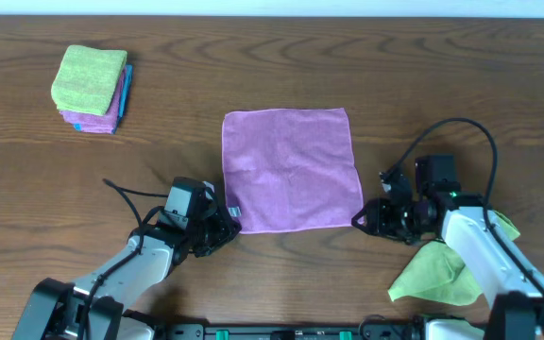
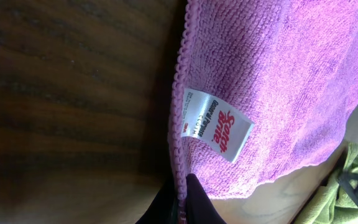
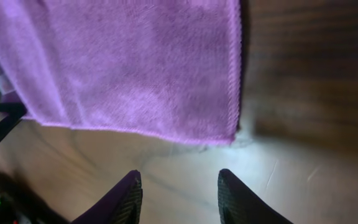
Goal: Fold the cloth
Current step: 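Grasp the near corners of the purple cloth with both grippers, then lift the near edge with both grippers and fold it over toward the far edge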
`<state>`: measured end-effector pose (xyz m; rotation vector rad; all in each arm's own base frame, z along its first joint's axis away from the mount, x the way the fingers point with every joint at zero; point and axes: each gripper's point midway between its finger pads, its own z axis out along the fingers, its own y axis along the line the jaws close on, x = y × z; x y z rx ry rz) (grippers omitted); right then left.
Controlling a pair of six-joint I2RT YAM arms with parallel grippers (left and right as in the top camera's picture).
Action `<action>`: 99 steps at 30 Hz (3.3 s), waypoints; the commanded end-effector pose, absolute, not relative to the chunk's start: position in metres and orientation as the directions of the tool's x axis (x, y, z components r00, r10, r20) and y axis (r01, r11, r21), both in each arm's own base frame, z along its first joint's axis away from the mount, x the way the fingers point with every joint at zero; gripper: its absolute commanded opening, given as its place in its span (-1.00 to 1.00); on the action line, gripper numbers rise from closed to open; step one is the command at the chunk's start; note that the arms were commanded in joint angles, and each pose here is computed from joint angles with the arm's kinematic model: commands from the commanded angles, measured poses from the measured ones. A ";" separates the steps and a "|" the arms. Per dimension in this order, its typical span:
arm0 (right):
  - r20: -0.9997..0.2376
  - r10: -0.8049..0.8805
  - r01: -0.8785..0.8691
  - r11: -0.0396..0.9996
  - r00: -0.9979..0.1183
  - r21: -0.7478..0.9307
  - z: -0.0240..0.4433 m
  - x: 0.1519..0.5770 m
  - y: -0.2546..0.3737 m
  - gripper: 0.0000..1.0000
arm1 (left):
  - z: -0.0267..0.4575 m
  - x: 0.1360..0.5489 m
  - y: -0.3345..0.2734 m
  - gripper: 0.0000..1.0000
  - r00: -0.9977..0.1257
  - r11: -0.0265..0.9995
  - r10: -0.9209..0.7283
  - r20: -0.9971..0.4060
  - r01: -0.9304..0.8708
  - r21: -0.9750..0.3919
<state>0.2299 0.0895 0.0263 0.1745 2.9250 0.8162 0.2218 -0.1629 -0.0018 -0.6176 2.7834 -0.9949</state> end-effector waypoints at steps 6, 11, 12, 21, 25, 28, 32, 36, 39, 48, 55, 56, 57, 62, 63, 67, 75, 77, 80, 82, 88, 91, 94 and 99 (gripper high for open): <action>-0.037 0.144 0.112 0.881 -0.989 0.459 0.001 0.233 0.078 -0.22 | -0.004 0.219 -0.163 -0.89 -0.911 0.701 -0.412 0.032 -0.339 -0.628; -0.016 0.168 0.146 0.895 -0.986 0.422 -0.012 0.235 0.071 -0.23 | -0.003 0.219 -0.164 -0.89 -0.912 0.698 -0.409 0.036 -0.338 -0.631; -0.012 0.168 0.148 0.895 -0.986 0.421 -0.014 0.235 0.071 -0.23 | -0.003 0.219 -0.164 -0.88 -0.912 0.698 -0.409 0.036 -0.338 -0.631; 0.034 0.158 0.157 0.897 -0.987 0.414 -0.033 0.233 0.079 -0.52 | -0.003 0.219 -0.164 -0.89 -0.912 0.698 -0.409 0.036 -0.338 -0.631; 0.036 0.156 0.157 0.897 -0.987 0.414 -0.033 0.232 0.080 -0.97 | -0.003 0.219 -0.164 -0.89 -0.911 0.697 -0.411 0.039 -0.341 -0.631; 0.045 0.162 0.166 0.895 -0.986 0.413 -0.033 0.231 0.081 -0.97 | -0.003 0.219 -0.165 -0.89 -0.911 0.696 -0.411 0.039 -0.341 -0.631; 0.055 0.162 0.170 0.896 -0.985 0.411 -0.024 0.231 0.081 -0.97 | 0.002 0.220 -0.168 -0.88 -0.915 0.686 -0.401 0.039 -0.328 -0.649; 0.018 0.162 0.154 0.895 -0.987 0.419 0.002 0.238 0.081 -0.98 | 0.022 0.229 -0.173 -0.89 -0.922 0.672 -0.388 0.001 -0.284 -0.684; -0.071 0.163 0.116 0.893 -0.984 0.434 0.036 0.248 0.081 -0.97 | 0.047 0.234 -0.174 -0.88 -0.930 0.686 -0.362 -0.058 -0.223 -0.692; -0.237 0.217 0.080 0.873 -0.947 0.482 0.092 0.254 0.083 -0.97 | 0.104 0.241 -0.147 -0.89 -0.885 0.759 -0.404 -0.231 -0.184 -0.625; -0.336 0.233 0.016 0.841 -0.913 0.540 0.101 0.292 0.109 -0.97 | 0.097 0.266 -0.135 -0.89 -0.834 0.787 -0.456 -0.310 -0.216 -0.577; -0.344 0.241 0.013 0.836 -0.908 0.549 0.100 0.298 0.113 -0.97 | 0.096 0.270 -0.135 -0.89 -0.831 0.787 -0.458 -0.316 -0.214 -0.579; -0.346 0.249 0.016 0.831 -0.905 0.557 0.098 0.303 0.116 -0.97 | 0.093 0.275 -0.136 -0.89 -0.828 0.786 -0.461 -0.319 -0.214 -0.580; -0.247 0.238 0.069 0.837 -0.939 0.543 0.071 0.295 0.120 -0.97 | 0.070 0.276 -0.138 -0.89 -0.852 0.795 -0.454 -0.262 -0.253 -0.552; -0.206 0.222 0.080 0.841 -0.953 0.536 0.065 0.285 0.120 -0.97 | 0.067 0.275 -0.138 -0.89 -0.855 0.796 -0.452 -0.255 -0.257 -0.548; -0.082 0.138 0.080 0.864 -0.987 0.498 0.052 0.248 0.121 -0.30 | 0.068 0.274 -0.141 -0.89 -0.860 0.791 -0.447 -0.247 -0.250 -0.559; 0.118 0.104 0.152 0.830 -0.988 0.538 0.049 0.200 0.132 -0.12 | 0.069 0.272 -0.144 -0.89 -0.868 0.783 -0.439 -0.232 -0.243 -0.573; 0.131 0.101 0.158 0.812 -0.986 0.562 0.046 0.196 0.137 -0.15 | 0.069 0.272 -0.144 -0.89 -0.868 0.783 -0.439 -0.233 -0.242 -0.573; 0.151 0.129 0.194 0.789 -0.980 0.583 0.040 0.193 0.143 -0.16 | 0.069 0.273 -0.145 -0.89 -0.868 0.782 -0.439 -0.233 -0.242 -0.574; 0.171 0.138 0.214 0.777 -0.976 0.593 0.035 0.188 0.147 -0.18 | 0.069 0.273 -0.145 -0.89 -0.868 0.782 -0.439 -0.233 -0.242 -0.574; 0.190 0.211 0.283 0.757 -0.959 0.589 0.023 0.188 0.147 -0.26 | 0.069 0.272 -0.145 -0.89 -0.868 0.782 -0.439 -0.233 -0.242 -0.574; 0.182 0.232 0.295 0.750 -0.956 0.593 0.023 0.194 0.148 -0.27 | 0.070 0.272 -0.145 -0.89 -0.869 0.781 -0.438 -0.231 -0.240 -0.576; 0.173 0.252 0.305 0.745 -0.952 0.594 0.023 0.199 0.148 -0.35 | 0.070 0.272 -0.146 -0.89 -0.870 0.780 -0.437 -0.229 -0.240 -0.578; 0.177 0.258 0.312 0.743 -0.950 0.593 0.023 0.199 0.148 -0.47 | 0.070 0.272 -0.146 -0.89 -0.870 0.780 -0.436 -0.229 -0.239 -0.578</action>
